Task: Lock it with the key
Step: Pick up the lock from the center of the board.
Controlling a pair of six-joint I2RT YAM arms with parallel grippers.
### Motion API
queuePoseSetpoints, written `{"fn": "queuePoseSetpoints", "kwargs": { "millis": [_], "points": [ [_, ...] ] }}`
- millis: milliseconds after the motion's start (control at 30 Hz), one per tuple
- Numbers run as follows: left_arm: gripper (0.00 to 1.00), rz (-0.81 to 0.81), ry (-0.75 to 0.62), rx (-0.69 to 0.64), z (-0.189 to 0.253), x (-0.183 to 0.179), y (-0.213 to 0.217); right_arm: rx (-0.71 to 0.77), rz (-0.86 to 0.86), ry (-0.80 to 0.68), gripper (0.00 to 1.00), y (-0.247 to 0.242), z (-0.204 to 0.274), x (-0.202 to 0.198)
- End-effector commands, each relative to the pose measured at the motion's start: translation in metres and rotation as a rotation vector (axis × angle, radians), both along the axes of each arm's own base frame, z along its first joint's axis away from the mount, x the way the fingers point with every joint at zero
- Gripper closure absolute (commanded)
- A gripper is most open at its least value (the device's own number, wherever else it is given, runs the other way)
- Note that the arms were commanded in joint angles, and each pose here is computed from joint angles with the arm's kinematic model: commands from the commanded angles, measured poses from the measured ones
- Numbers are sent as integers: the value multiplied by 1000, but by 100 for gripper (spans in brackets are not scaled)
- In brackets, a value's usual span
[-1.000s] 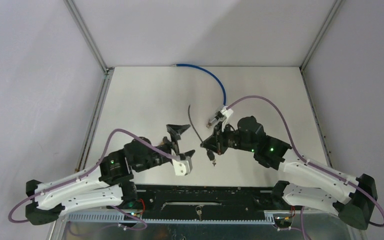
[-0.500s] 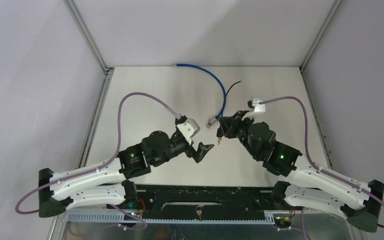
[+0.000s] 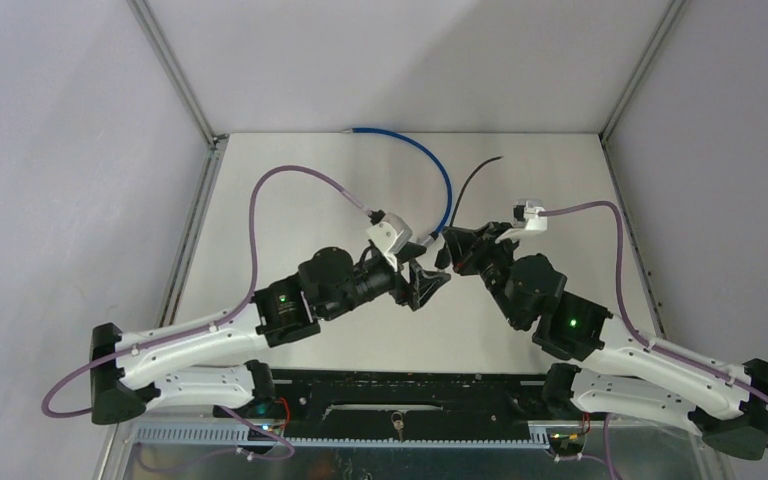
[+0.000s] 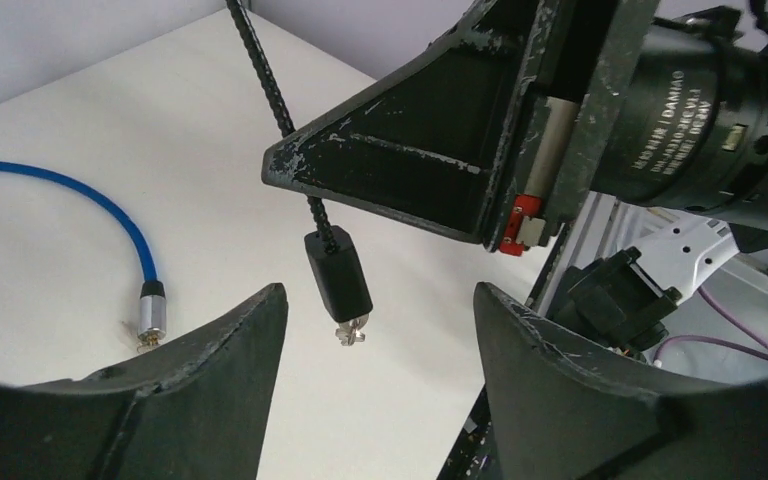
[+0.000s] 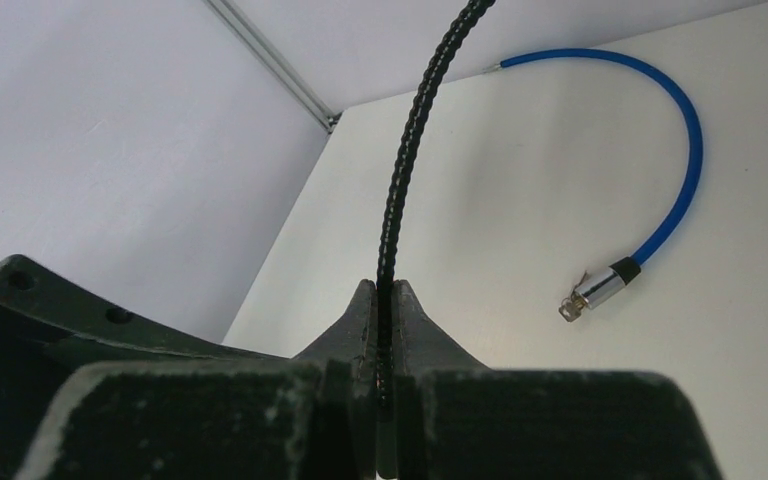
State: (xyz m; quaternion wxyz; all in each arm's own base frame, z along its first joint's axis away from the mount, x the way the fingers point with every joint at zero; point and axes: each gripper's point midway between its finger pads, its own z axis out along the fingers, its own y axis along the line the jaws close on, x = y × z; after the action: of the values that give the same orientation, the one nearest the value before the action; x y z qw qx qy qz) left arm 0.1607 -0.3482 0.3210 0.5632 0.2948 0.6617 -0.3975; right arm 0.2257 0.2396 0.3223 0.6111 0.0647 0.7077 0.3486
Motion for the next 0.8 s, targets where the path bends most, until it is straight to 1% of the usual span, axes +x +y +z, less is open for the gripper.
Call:
{"fn": "queuePoseSetpoints", "kwargs": {
  "millis": [0, 133, 233, 433, 600, 767],
  "points": [
    [33, -7, 8, -64, 25, 2, -10, 91, 2, -74, 100, -2, 40, -5],
    [41, 26, 20, -29, 14, 10, -10, 79, 47, -109, 100, 2, 45, -10],
    [44, 34, 33, -19, 9, 12, -10, 73, 76, -130, 100, 4, 46, -15],
    [54, 32, 38, -23, 8, 15, -14, 55, 141, -168, 100, 8, 46, -24],
    [57, 39, 37, -42, 13, 18, -14, 36, 172, -189, 100, 9, 43, -29],
    [63, 29, 32, -48, 17, 17, -16, 20, 204, -197, 100, 12, 40, -33]
  ]
}}
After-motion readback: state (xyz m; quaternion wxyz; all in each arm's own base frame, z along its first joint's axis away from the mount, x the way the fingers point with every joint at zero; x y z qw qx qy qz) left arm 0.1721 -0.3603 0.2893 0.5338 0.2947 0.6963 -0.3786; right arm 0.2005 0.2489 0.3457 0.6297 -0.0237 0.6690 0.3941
